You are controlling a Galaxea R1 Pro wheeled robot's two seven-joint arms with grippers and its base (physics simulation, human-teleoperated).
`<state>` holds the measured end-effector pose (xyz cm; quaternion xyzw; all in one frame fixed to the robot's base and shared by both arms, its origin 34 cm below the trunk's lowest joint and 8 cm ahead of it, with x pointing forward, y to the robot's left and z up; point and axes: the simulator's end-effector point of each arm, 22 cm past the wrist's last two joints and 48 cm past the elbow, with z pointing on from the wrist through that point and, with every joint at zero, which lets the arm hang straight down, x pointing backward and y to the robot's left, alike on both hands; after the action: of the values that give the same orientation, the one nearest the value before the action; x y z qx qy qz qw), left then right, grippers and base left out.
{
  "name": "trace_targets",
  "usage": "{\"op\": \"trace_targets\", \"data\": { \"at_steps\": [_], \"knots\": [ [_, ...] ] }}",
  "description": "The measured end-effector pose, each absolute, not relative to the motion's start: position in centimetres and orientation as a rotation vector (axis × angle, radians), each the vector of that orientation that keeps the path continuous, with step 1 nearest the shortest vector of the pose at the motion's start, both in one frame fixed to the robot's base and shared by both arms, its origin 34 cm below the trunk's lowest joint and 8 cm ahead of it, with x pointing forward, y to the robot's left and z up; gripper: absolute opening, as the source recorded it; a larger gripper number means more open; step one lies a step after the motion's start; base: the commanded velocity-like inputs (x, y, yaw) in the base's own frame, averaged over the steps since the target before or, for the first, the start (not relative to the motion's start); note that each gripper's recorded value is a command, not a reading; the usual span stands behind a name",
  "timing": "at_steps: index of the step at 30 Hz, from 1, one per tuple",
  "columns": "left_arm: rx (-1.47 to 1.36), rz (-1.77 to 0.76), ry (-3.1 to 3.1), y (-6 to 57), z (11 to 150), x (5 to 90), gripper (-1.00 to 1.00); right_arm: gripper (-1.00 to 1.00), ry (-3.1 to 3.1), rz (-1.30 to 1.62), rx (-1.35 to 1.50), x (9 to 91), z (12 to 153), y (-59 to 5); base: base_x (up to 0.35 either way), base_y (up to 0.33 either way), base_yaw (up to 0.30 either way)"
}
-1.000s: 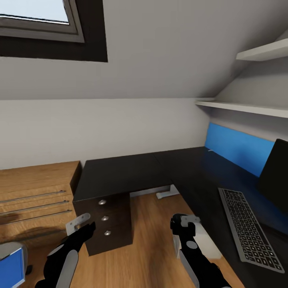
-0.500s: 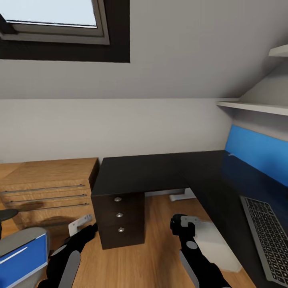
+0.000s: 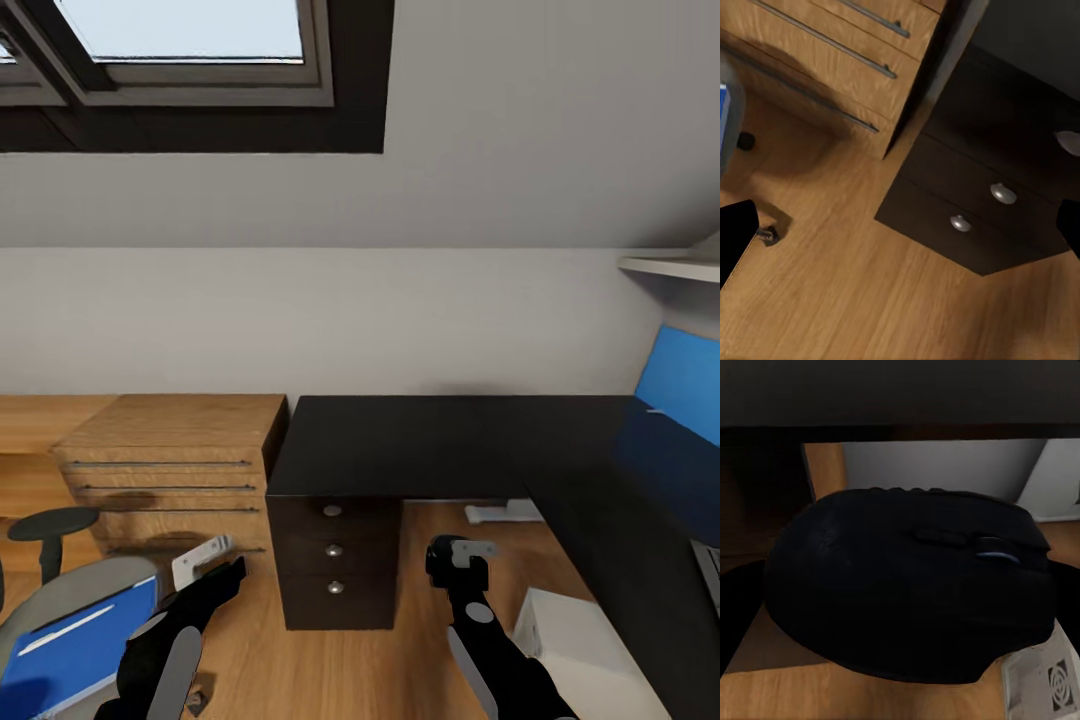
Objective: In the bedroom, organize the workspace by keeping the computer under the desk, ensuring the monitor is on the desk, placing the keyboard on the desk next to the monitor, placing the mouse on the desk next to the keyboard, moving the folder from the swivel chair onto the desk next to the mouse, stacking the notebook on top of the folder with the pen on top of the notebook, and positioning the swivel chair next to the desk.
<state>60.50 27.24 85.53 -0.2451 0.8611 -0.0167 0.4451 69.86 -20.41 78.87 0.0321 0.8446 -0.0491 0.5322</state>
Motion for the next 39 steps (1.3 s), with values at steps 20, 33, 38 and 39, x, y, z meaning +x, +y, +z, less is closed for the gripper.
{"op": "trace_targets", "data": {
  "at_steps": [20, 33, 38, 39],
  "knots": [
    [-0.606, -0.042, 2.133, 27.1, 88.4, 60.3, 1.00, -1.00, 2.015, -0.117, 0.075, 69.7, 81.7, -20.4, 0.015, 0.000, 0.277],
    [-0.578, -0.052, 2.137, 26.1, 90.2, 60.3, 1.00, -1.00, 2.015, -0.116, 0.074, 69.5, 83.4, -20.4, 0.217, 0.000, 0.072],
    [-0.573, -0.050, 2.138, 26.0, 90.9, 60.2, 1.00, -1.00, 2.015, -0.118, 0.076, 69.4, 84.1, -20.5, 0.241, 0.000, 0.004],
    [-0.566, -0.053, 2.139, 25.8, 91.0, 60.2, 1.00, -1.00, 2.014, -0.119, 0.077, 69.4, 84.2, -20.5, 0.188, 0.000, 0.215]
  ]
}}
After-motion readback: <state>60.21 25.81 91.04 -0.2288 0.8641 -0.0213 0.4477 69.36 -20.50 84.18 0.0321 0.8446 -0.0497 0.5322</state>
